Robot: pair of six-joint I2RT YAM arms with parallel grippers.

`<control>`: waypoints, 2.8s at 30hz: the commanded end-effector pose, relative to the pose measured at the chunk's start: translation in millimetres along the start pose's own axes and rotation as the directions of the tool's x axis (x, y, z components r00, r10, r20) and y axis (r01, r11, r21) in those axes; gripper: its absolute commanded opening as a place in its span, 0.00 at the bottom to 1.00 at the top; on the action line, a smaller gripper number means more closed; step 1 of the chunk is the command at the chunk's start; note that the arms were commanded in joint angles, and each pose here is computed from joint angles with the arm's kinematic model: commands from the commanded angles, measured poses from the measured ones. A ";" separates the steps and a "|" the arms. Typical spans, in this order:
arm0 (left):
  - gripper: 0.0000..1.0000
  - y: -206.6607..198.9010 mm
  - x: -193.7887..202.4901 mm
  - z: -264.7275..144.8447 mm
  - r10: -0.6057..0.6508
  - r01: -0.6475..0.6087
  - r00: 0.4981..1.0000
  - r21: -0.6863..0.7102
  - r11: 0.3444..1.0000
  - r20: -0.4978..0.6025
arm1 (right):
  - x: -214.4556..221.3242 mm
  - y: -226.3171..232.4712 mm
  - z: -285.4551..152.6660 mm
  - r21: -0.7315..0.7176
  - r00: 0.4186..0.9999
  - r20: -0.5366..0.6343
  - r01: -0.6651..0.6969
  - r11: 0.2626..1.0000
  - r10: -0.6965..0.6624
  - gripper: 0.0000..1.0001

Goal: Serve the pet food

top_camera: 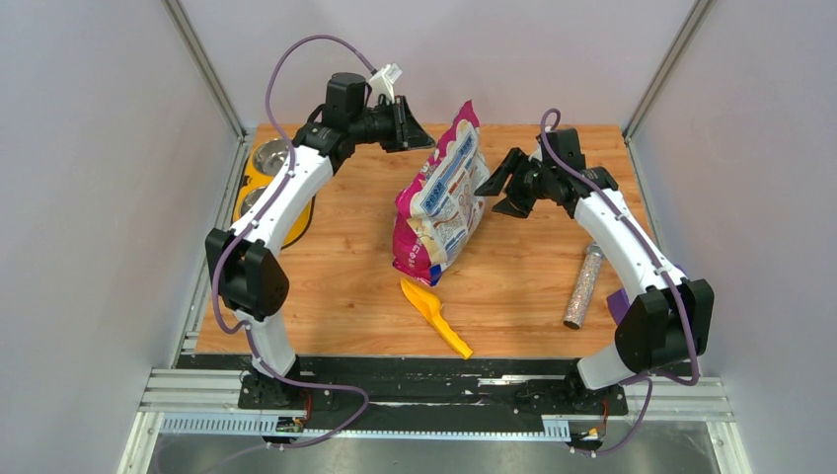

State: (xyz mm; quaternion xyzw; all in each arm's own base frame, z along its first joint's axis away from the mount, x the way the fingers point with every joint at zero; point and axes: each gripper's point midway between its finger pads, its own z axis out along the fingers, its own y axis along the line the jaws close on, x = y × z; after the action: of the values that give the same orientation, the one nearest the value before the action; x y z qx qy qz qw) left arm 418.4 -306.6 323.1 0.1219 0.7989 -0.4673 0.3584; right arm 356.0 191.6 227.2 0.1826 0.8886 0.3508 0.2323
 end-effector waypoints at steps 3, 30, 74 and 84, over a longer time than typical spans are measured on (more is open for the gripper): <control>0.27 -19.1 -7.3 -8.8 0.031 -0.033 0.999 0.063 0.997 0.025 | -3.9 17.7 -11.9 -0.067 0.999 0.037 0.027 0.997 -0.024 0.56; 0.10 -12.1 5.2 -8.5 0.064 -0.065 0.998 0.021 0.998 0.010 | -1.3 16.1 -11.9 -0.069 0.999 0.031 0.023 0.997 -0.020 0.49; 0.05 -18.0 31.4 -7.0 0.089 -0.088 0.992 0.012 0.996 -0.087 | -1.5 47.1 -21.7 -0.145 1.000 0.016 0.013 0.989 -0.011 0.52; 0.00 -33.7 19.4 -13.8 0.024 -0.023 0.999 0.022 0.999 -0.043 | -19.0 117.7 -4.8 -0.148 0.993 0.104 0.075 0.986 -0.060 0.63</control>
State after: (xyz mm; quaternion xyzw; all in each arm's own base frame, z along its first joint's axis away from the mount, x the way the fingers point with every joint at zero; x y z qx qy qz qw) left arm 404.0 -311.7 300.7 0.1391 0.8150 -0.4449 0.3443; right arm 368.9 245.1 296.8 0.1448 0.8607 0.4106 0.2639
